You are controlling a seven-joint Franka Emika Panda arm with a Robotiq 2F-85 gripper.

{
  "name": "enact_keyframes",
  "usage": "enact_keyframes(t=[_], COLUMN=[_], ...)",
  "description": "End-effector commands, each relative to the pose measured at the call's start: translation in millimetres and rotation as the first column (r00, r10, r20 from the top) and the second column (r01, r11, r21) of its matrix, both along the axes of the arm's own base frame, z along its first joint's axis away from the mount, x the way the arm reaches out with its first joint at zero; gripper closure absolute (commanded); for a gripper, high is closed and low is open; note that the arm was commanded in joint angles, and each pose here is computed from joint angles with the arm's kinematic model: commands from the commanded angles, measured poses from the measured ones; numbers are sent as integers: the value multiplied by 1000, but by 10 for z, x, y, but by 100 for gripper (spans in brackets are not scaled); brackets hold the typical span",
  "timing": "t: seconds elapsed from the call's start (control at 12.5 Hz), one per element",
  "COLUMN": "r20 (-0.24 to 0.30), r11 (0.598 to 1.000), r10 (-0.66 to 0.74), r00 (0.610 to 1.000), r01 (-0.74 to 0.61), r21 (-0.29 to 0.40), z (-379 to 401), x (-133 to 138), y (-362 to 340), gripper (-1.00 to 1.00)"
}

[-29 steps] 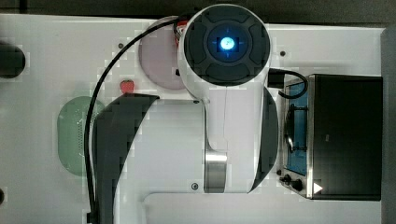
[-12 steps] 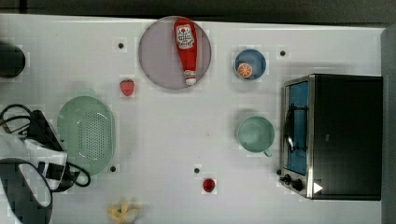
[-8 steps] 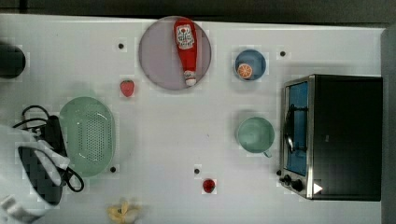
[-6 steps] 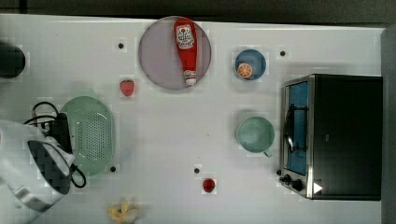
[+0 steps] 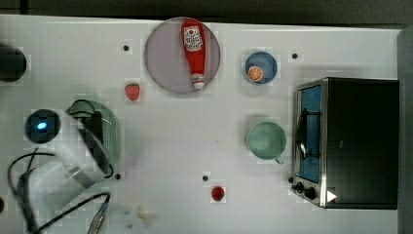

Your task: Drag strainer left to right.

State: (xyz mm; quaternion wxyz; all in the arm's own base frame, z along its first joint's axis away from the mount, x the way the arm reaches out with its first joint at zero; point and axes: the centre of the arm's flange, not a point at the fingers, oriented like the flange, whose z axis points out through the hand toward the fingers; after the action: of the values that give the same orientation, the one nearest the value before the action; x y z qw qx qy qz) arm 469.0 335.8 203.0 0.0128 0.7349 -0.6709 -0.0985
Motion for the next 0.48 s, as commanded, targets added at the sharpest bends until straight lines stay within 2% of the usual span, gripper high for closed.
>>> enact_keyframes(t=[0.08, 0.24, 0.48], r20=[38, 44, 55], r11=[997, 998, 998], r10=[-77, -53, -48], r00=[996, 998, 997], r01=[76, 54, 50], r21=[13, -31, -44], z=[-86, -266, -355], x=[102, 113, 116], y=[-43, -144, -183], gripper=[-100, -100, -100])
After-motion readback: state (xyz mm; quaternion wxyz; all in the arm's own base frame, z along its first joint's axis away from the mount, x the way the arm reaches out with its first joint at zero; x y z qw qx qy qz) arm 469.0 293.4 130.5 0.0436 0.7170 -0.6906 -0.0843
